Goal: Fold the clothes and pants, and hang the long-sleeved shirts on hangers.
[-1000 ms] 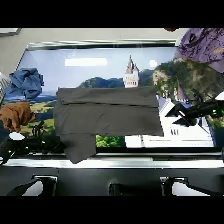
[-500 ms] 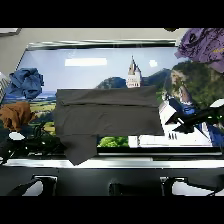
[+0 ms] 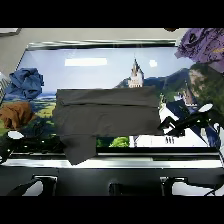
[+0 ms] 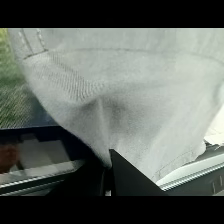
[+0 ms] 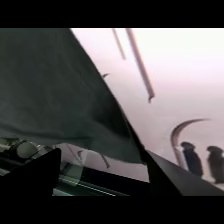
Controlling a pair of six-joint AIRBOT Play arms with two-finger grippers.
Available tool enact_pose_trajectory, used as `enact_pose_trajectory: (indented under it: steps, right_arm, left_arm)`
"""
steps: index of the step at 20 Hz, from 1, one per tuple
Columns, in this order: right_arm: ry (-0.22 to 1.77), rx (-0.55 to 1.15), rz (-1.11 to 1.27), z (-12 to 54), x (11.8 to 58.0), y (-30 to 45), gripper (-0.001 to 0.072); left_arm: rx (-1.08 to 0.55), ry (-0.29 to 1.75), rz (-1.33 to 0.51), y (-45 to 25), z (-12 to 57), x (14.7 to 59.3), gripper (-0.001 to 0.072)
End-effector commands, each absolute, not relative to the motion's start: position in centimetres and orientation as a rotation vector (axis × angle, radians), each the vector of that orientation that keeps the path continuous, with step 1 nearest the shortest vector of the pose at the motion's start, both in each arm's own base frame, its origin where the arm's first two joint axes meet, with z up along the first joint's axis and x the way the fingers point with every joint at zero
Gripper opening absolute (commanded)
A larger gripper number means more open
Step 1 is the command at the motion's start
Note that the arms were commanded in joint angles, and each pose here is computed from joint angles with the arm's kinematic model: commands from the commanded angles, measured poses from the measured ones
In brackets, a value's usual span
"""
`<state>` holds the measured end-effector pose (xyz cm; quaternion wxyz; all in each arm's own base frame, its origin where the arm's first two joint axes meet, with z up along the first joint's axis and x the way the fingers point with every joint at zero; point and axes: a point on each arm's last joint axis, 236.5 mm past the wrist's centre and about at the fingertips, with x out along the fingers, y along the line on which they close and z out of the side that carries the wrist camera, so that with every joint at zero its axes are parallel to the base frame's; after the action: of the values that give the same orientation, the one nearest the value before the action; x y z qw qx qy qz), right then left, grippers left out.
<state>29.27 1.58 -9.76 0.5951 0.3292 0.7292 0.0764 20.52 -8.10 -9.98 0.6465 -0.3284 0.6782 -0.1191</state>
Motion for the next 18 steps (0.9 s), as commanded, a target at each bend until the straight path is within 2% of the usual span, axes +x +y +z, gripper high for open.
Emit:
enact_pose_trajectory:
  steps: [1,2,3,5,6,9,11,14,18]
  right_arm:
    - [1.684,0.839,0.174,-11.0,28.7,2.9,0.0573]
    - [1.663,0.85,0.168,-11.2,29.0,3.0,0.0458]
    - [1.634,0.862,0.159,-11.2,29.7,3.0,0.0314]
    - [1.578,0.87,0.14,-11.0,31.0,2.7,0.009]
    - [1.552,0.861,0.131,-10.8,31.4,2.5,0.0035]
    - [1.511,0.839,0.108,-9.4,31.8,1.9,0.0034]
    - [1.527,0.808,0.105,-8.2,30.9,1.8,0.0033]
    - [1.603,0.733,0.1,-6.3,27.9,1.4,0.0033]
    - [1.642,0.704,0.092,-2.9,25.1,1.8,0.0034]
  left_arm:
    - [-0.746,1.539,-0.269,-8.1,-9.9,20.7,0.0021]
    - [-0.746,1.539,-0.269,-8.1,-9.9,20.7,0.0021]
    - [-0.746,1.539,-0.269,-8.1,-9.9,20.7,0.002]
    - [-0.747,1.539,-0.269,-8.1,-9.9,20.7,0.0021]
    - [-0.745,1.538,-0.271,-8.0,-9.8,20.8,0.002]
    - [-0.79,1.53,-0.194,-6.8,-8.8,21.9,0.002]
    - [-0.759,1.533,-0.177,-5.9,-7.1,22.0,0.0019]
    - [-0.654,1.567,-0.068,-3.7,-4.7,19.9,0.0019]
    - [-0.621,1.527,-0.064,-4.5,-1.0,17.2,0.0019]
